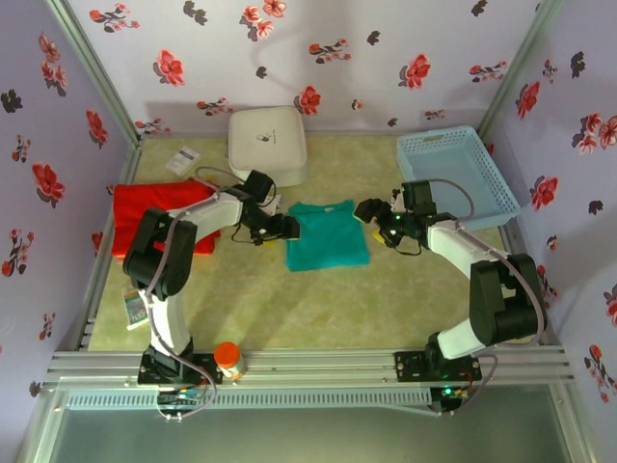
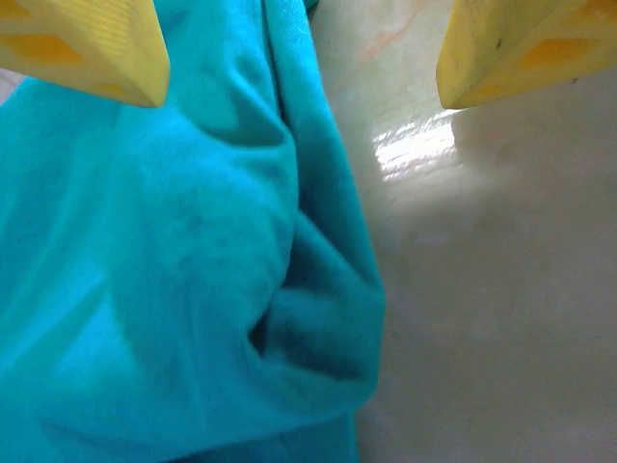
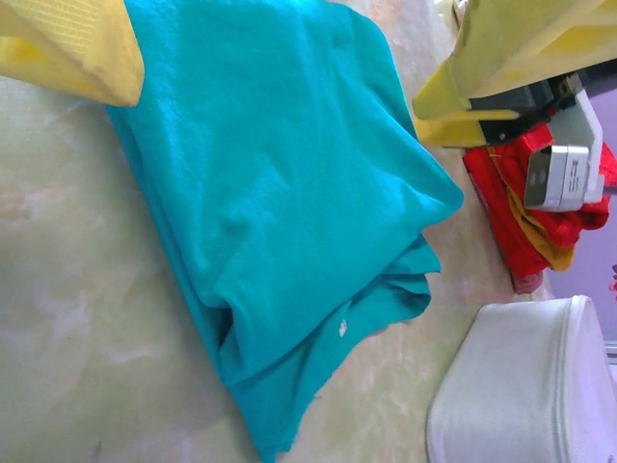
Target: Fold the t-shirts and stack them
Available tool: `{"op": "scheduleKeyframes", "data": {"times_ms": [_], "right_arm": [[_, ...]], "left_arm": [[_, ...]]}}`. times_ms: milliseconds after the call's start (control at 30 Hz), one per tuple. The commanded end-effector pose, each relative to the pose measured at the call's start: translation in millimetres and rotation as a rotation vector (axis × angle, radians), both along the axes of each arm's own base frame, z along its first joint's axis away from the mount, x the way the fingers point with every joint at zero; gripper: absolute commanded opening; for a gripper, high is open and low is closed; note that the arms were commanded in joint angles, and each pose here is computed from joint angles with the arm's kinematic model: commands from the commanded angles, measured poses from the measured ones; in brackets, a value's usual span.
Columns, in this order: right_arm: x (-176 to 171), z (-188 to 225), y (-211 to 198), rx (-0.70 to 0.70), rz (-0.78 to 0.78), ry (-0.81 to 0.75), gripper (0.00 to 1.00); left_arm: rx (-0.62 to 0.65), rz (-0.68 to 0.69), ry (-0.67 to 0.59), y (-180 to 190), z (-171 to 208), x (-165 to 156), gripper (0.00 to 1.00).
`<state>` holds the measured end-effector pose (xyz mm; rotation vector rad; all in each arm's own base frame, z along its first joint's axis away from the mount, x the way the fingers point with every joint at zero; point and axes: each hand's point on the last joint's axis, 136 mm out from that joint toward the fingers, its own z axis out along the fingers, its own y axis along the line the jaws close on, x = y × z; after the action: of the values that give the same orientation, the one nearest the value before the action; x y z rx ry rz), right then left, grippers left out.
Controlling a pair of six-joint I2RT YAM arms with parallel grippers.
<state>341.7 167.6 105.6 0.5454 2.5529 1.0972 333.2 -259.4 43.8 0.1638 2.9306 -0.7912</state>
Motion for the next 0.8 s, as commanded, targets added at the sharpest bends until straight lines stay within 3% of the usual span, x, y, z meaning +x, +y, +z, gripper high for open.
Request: {"op": "scheduleKeyframes", "data": {"times_ms": [0,500,767], "right_arm": [[-2,2,-4,-0.013,-0.002,-0.007,0.84],[-3,0,-6,-0.017,-0.002,0.002,0.84],[-6,-4,-8,-0.023,-0.001,0.013,0.84]], "left_arm": [[-0.057,-0.037,-0.002,-14,6,7,0.73],[-0.127,-0.084,0.084,-46,-13,-2,0.66],[-0.177,-0.097,0.085,-55,-9,-1,0.56]]}}
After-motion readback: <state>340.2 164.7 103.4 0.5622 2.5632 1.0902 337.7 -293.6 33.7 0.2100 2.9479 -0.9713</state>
